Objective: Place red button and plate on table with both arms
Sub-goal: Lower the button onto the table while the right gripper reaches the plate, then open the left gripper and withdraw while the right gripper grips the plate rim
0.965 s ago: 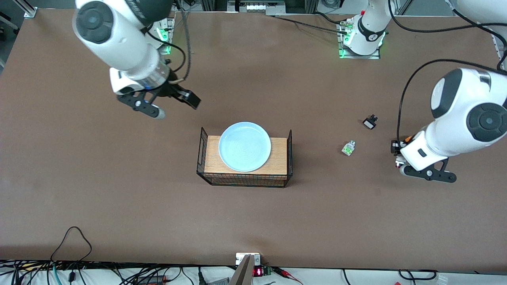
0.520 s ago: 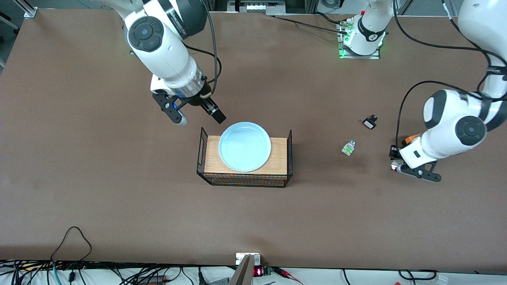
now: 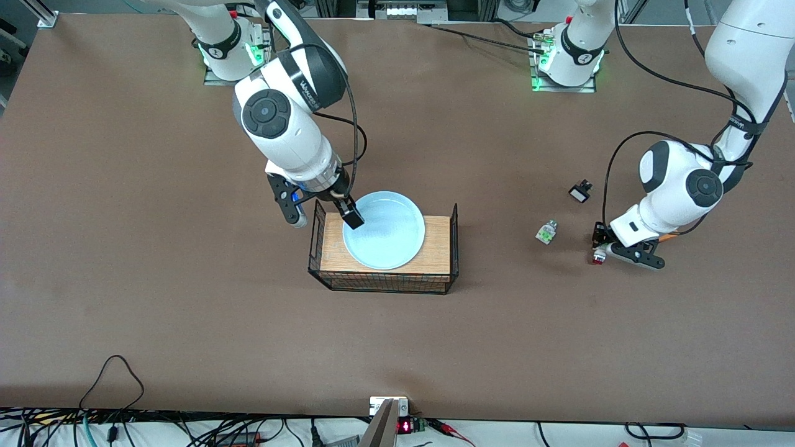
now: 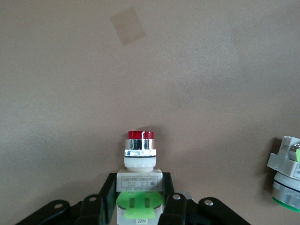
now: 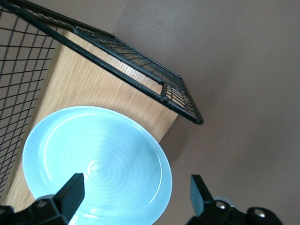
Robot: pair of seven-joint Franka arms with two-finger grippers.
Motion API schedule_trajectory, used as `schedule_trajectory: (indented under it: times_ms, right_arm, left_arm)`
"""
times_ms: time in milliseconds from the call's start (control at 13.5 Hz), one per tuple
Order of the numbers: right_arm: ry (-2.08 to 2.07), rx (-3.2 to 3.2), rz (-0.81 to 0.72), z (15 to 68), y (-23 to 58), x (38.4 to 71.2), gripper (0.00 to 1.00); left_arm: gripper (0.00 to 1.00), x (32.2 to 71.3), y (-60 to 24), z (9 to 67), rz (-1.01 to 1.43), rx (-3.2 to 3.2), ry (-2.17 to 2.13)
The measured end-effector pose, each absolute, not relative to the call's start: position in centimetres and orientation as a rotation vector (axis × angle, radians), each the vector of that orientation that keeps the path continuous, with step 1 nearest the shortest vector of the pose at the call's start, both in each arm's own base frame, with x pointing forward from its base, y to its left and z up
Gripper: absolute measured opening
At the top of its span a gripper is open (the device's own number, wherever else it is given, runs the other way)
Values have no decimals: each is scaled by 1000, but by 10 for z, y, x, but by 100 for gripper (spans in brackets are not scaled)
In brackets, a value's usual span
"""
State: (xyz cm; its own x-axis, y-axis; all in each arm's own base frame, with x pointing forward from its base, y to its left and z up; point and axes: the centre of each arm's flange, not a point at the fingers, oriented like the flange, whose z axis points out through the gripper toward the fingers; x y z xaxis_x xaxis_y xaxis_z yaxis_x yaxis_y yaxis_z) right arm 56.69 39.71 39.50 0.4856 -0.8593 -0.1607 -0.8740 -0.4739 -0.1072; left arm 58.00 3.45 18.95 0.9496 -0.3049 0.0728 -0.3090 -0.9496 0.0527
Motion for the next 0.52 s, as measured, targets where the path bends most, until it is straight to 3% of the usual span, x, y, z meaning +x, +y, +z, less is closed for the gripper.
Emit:
schedule_trajectory:
  times_ms: [371, 520]
  right_arm:
    - [1526, -2578, 153, 370, 399, 568, 100]
    - [1536, -2585, 162, 361, 400, 568, 100]
  left_arm:
    - [98, 594, 29, 222, 107, 3056, -509]
    - [100, 609, 21, 264, 15, 3081, -540]
